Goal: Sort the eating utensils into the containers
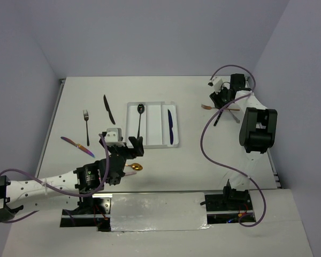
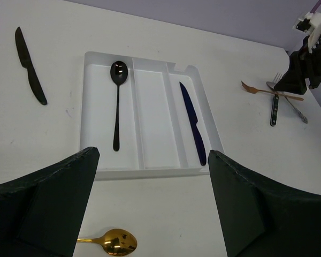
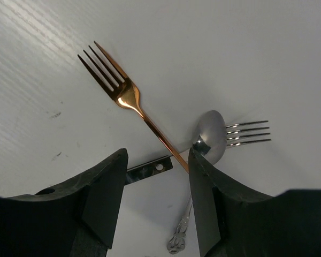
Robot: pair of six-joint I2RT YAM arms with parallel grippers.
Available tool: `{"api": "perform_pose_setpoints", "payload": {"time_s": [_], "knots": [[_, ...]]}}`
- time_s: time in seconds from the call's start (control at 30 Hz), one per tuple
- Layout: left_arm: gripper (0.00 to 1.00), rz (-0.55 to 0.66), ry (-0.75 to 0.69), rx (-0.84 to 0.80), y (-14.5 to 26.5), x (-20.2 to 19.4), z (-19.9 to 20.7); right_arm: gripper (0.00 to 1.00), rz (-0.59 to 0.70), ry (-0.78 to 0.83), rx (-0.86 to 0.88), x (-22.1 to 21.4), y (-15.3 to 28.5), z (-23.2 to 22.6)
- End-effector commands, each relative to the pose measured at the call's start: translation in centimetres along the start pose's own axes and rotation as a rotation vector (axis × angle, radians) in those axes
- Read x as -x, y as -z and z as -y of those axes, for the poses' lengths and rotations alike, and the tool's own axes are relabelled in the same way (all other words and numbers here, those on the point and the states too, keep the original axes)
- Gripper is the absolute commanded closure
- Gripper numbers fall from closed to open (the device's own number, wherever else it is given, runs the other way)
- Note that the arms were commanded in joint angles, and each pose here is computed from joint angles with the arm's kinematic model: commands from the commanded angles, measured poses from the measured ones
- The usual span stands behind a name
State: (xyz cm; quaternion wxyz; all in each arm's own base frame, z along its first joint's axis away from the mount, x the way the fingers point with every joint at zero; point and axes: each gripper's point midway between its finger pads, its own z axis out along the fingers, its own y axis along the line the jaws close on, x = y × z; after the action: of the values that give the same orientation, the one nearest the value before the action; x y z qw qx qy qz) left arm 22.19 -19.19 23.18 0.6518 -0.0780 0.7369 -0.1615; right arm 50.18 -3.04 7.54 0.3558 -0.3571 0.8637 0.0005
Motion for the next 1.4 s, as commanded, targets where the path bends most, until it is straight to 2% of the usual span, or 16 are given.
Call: {"api": "perform_pose_setpoints", "payload": {"time_s": [0.0, 0.63, 0.83, 1.03, 1.2, 1.37], "knots": [[0.04, 0.023, 0.067, -0.005, -0.1, 1.1, 0.7, 0.44, -0.013, 0.095, 0.027, -0.7, 0.2, 0.2], [0.04, 0.007, 0.063, -0.024, -0.3, 0.6, 1.4, 0.47, -0.059, 0.108, 0.156, -1.6, -2.7, -0.1], [0.04, 0.009, 0.064, -0.023, -0.3, 0.7, 1.4, 0.52, -0.05, 0.074, 0.204, -1.4, -2.9, -1.0], [0.03, 0.001, 0.082, -0.04, -0.1, 0.5, 1.5, 0.5, -0.094, 0.078, 0.185, -2.4, -2.7, -0.9], [0.03, -0.006, 0.091, -0.049, -0.1, 0.4, 1.6, 0.57, -0.127, 0.085, 0.166, -3.4, -2.6, -0.6], [0.03, -0.006, 0.1, -0.052, 0.1, 0.6, 1.6, 0.57, -0.156, 0.097, 0.13, -4.2, -2.1, -0.5]]}}
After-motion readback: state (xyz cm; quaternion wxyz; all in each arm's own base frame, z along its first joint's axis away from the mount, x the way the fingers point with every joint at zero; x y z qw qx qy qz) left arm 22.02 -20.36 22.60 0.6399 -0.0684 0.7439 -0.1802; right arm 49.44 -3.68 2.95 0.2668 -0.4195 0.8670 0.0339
